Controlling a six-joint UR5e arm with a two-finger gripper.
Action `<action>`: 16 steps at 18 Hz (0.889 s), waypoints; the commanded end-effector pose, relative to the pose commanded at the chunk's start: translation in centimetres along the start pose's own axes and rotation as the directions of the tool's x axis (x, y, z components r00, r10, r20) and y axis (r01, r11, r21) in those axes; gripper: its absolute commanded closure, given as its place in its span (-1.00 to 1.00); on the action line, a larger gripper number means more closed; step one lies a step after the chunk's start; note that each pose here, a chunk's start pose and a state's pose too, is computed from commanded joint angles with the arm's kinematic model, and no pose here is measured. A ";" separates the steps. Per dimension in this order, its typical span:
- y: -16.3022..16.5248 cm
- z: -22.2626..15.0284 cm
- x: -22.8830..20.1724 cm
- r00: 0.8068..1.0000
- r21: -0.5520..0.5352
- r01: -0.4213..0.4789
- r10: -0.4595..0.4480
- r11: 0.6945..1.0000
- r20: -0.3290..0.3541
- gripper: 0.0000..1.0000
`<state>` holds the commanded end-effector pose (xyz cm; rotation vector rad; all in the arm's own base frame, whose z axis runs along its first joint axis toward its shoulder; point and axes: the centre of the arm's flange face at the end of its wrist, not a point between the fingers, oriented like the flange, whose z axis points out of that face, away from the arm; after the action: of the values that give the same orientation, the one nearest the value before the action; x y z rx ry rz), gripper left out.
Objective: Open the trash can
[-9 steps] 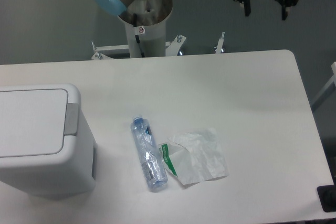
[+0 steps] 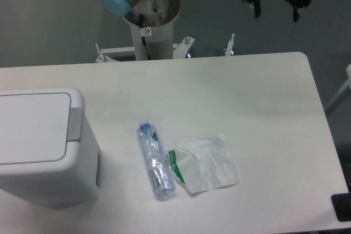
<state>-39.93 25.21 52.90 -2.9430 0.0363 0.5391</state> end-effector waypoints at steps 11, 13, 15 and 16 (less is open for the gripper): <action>-9.6 -3.8 5.2 0.933 0.213 0.355 -0.330 0.910 -0.143 -1.00; -11.3 -3.9 6.6 0.891 0.220 0.444 -0.402 0.869 -0.211 -1.00; -14.1 -3.3 8.6 0.830 0.209 0.541 -0.478 0.815 -0.288 -1.00; -15.2 -2.9 9.5 0.804 0.198 0.577 -0.508 0.793 -0.310 -1.00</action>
<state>-29.29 39.79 54.43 -2.5338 -0.6420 0.0724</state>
